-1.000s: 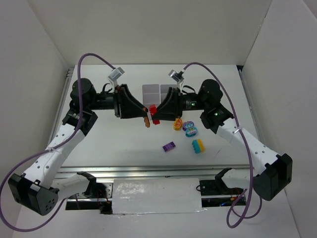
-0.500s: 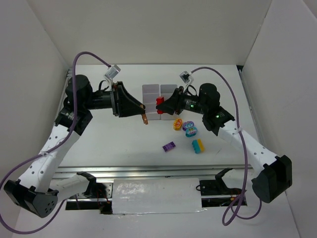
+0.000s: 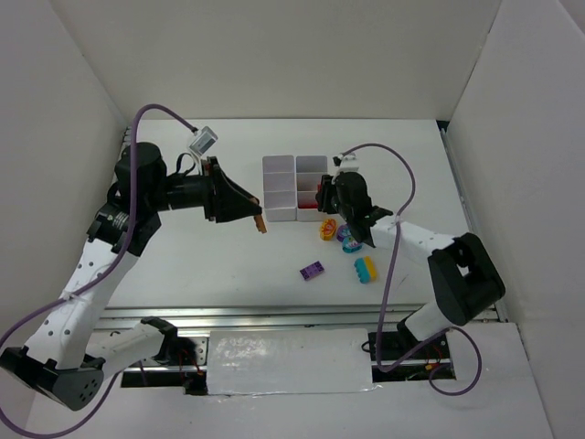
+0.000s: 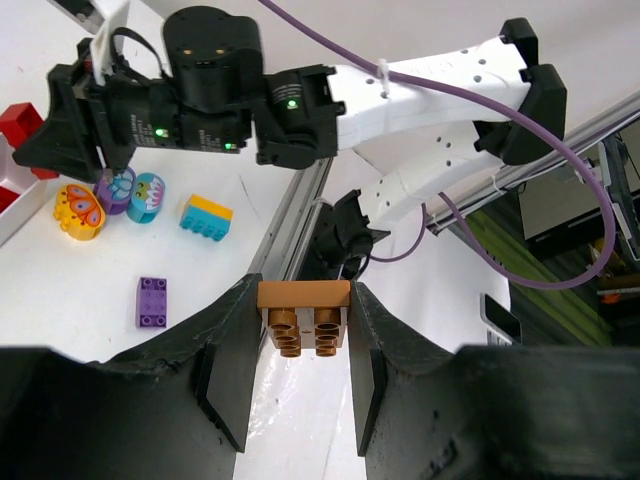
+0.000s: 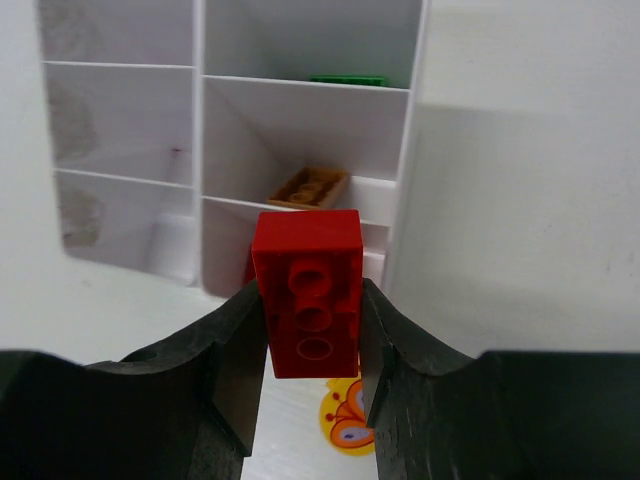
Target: Sort the legos into containers by color
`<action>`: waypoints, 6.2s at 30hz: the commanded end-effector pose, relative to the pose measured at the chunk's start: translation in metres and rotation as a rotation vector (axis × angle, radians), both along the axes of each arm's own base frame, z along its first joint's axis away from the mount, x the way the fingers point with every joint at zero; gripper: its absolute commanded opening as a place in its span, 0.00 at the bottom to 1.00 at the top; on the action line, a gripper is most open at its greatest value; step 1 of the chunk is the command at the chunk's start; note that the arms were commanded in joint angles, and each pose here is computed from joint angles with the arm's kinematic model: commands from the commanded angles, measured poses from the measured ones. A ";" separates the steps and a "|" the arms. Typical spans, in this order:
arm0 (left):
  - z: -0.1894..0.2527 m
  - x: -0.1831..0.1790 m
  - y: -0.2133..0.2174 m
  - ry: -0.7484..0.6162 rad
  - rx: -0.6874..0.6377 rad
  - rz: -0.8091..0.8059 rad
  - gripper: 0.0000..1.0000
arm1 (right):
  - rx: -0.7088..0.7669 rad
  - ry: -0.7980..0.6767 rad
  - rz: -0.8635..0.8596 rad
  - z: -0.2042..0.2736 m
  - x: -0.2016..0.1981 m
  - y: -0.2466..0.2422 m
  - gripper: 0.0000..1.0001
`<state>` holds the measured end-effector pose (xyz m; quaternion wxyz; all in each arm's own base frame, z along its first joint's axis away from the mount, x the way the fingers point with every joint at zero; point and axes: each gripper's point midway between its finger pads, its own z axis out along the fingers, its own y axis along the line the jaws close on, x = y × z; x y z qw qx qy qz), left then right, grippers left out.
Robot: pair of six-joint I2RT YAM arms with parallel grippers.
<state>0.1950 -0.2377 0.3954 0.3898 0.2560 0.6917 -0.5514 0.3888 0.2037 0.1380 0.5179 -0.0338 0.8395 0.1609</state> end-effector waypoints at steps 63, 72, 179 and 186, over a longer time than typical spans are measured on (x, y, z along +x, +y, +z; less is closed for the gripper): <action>-0.008 -0.021 0.002 -0.053 -0.003 -0.103 0.00 | 0.007 -0.085 -0.011 -0.009 0.032 0.029 0.50; -0.009 -0.019 0.002 -0.053 -0.005 -0.103 0.00 | 0.025 -0.108 -0.011 0.002 0.030 0.029 0.50; -0.020 0.090 0.118 0.197 0.232 0.939 0.98 | 1.141 0.802 -0.155 0.049 0.011 0.045 0.02; -0.020 0.088 0.114 0.188 0.225 0.912 0.98 | 1.156 0.773 -0.133 0.044 0.022 0.044 0.04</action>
